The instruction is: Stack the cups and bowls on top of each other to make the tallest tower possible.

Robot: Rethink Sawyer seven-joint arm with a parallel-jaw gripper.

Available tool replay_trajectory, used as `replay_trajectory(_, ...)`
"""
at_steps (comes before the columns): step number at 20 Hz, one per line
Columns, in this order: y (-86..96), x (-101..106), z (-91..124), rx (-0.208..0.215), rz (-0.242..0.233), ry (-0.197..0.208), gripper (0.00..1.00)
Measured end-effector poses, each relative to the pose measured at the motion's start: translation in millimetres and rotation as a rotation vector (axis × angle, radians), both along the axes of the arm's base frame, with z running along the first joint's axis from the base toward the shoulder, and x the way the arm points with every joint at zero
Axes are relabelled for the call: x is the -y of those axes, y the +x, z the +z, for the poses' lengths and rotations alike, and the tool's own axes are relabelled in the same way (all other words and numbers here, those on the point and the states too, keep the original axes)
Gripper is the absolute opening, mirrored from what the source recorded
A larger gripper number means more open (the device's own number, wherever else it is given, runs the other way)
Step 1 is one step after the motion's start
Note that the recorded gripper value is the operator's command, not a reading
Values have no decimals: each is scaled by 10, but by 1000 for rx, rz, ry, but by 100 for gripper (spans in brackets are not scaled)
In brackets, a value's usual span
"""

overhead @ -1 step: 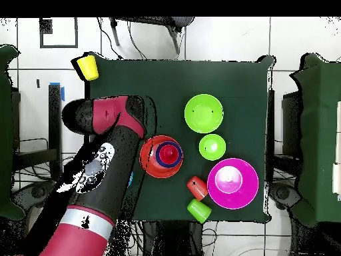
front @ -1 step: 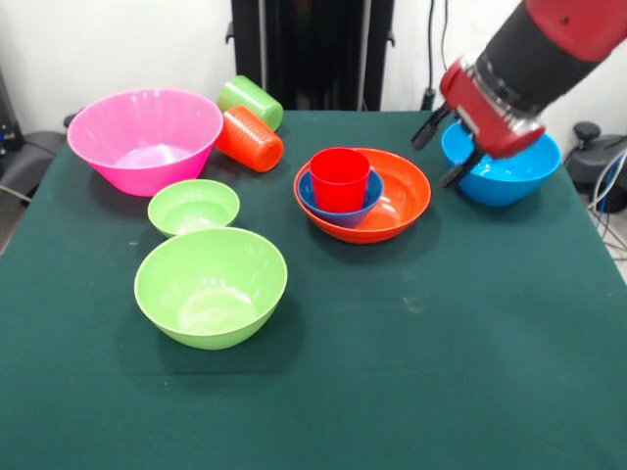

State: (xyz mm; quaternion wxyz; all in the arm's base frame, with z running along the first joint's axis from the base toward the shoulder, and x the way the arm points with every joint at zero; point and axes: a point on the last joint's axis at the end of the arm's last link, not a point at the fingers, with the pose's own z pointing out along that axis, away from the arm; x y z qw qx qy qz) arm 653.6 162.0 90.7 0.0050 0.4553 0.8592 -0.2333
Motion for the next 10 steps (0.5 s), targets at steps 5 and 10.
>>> replay_trajectory(5, 29, 2, 392, 14, -38, 37, 100)
replay_trajectory(10, 0, 33, 731, 45, -64, 79, 100)
